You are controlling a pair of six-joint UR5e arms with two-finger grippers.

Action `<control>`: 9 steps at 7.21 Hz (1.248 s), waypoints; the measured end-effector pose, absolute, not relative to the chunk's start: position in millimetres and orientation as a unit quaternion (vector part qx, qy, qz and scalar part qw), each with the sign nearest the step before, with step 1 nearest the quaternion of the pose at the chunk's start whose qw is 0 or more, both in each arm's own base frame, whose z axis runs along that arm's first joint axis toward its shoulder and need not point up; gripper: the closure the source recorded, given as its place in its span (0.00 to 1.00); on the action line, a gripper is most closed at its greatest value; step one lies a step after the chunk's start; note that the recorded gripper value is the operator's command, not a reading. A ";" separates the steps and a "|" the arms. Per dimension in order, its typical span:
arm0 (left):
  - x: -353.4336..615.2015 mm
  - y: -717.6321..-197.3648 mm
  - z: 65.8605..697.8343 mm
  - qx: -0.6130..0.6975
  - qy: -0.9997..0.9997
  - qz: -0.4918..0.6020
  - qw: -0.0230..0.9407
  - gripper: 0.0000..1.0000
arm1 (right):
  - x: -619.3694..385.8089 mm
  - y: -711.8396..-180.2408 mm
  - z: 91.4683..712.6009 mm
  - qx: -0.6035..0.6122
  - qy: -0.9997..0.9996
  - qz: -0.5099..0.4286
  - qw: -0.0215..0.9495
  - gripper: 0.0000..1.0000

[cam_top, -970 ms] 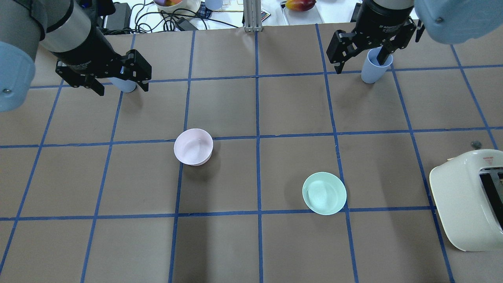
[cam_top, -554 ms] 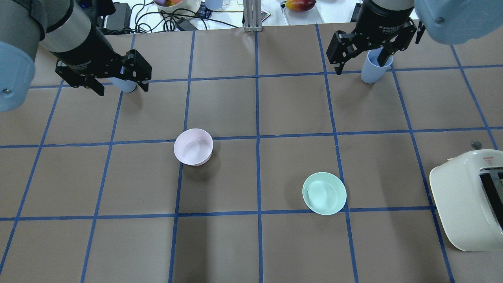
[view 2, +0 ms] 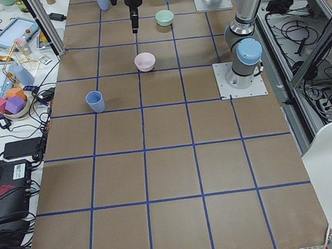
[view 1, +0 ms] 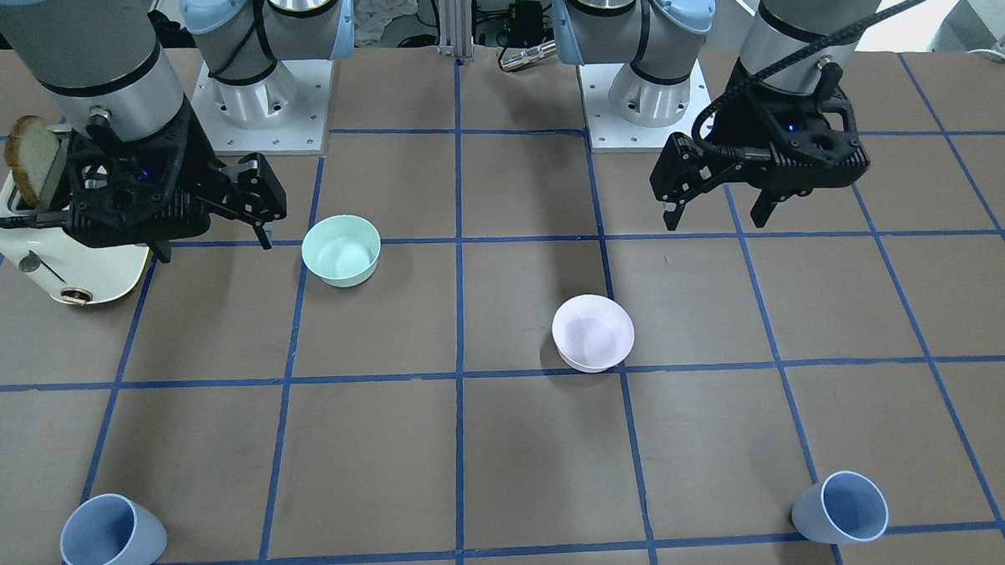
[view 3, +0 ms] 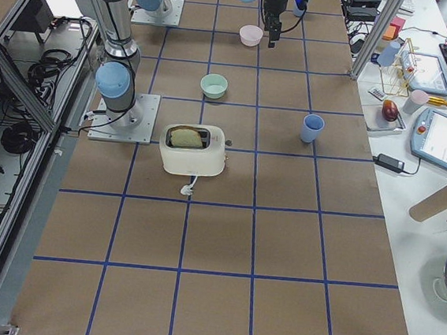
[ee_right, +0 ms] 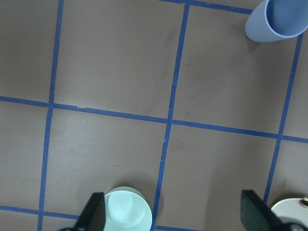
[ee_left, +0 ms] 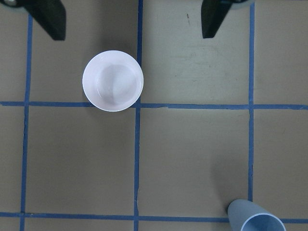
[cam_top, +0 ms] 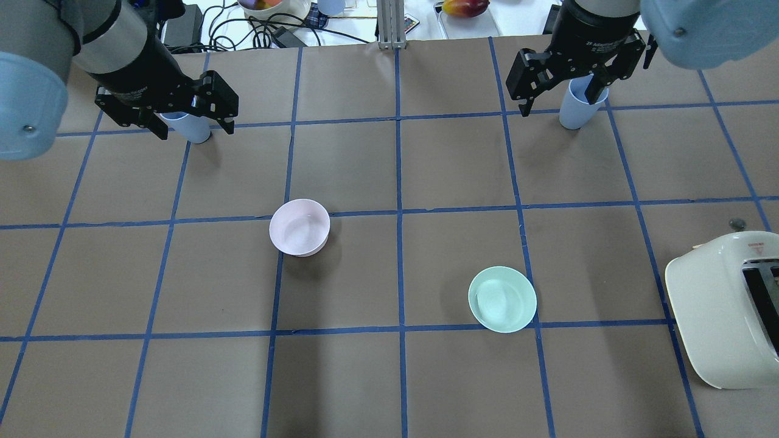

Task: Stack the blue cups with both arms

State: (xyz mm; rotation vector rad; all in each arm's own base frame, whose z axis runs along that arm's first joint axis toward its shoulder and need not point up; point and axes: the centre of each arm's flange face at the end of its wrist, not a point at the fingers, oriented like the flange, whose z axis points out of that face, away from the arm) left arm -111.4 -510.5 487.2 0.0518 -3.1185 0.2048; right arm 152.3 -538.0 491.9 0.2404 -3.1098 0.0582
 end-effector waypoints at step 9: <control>-16.2 -748.3 303.2 -0.078 -0.995 0.036 -0.060 0.00 | 151.6 -532.2 484.2 0.074 -0.997 0.017 0.013 0.00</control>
